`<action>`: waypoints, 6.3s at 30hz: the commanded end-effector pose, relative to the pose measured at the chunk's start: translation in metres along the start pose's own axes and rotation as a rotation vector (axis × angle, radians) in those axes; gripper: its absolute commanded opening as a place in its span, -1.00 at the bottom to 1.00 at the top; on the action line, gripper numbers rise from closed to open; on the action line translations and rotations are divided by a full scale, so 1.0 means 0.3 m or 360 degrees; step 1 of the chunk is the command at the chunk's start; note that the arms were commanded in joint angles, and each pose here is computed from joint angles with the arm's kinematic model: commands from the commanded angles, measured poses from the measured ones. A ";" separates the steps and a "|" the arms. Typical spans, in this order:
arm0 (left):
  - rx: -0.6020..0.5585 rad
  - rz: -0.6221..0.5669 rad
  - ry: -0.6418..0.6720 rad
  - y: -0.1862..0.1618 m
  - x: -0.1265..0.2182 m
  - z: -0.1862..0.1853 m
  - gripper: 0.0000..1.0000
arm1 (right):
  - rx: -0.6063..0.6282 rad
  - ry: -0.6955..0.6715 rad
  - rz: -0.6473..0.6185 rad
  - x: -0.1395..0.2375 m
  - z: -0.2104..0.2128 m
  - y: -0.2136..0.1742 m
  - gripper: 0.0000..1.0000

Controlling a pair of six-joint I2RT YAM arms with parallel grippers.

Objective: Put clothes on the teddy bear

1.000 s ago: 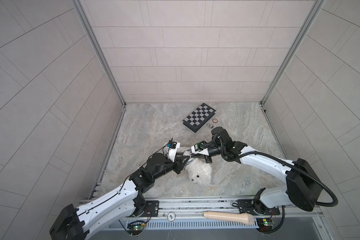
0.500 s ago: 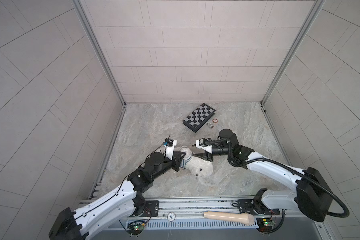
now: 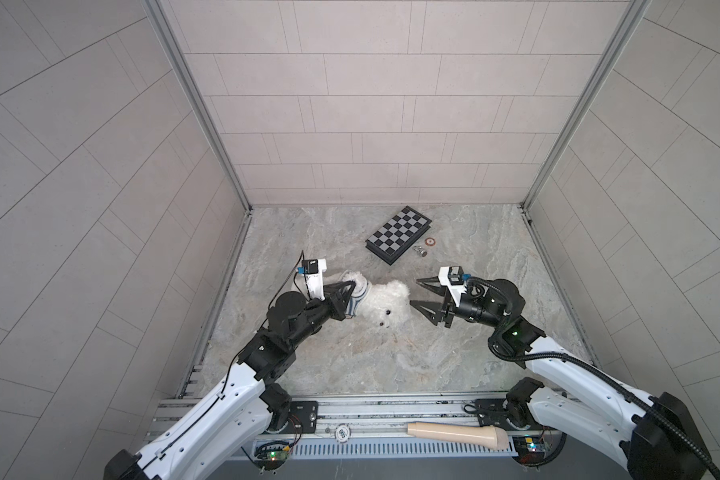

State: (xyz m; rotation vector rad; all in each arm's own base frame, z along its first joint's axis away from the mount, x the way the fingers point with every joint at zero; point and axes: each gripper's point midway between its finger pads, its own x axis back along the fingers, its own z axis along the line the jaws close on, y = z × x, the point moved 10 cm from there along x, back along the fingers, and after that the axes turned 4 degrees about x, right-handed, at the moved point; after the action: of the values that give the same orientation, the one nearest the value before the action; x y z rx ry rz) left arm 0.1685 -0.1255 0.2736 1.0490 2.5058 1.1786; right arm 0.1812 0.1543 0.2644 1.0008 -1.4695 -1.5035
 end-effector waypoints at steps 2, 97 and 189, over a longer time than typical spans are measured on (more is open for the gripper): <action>-0.0009 -0.0146 -0.0175 0.090 0.049 -0.093 -1.00 | 0.0042 0.0122 -0.0111 0.027 0.050 0.004 0.51; -0.0167 0.0288 -0.0510 0.063 -0.032 -0.245 0.71 | 0.1078 0.0271 0.0647 -0.142 0.067 0.219 -1.00; -0.0091 -0.0075 -0.0603 0.116 0.032 -0.125 -0.67 | 0.0612 0.0220 -0.0181 -0.127 0.119 0.330 -1.00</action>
State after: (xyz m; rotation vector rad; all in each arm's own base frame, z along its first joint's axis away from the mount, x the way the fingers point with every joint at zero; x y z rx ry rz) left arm 0.1584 -0.1244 0.3420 1.0240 2.1313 0.7522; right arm 0.1697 0.2059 0.3581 1.4594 -1.5835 -1.3120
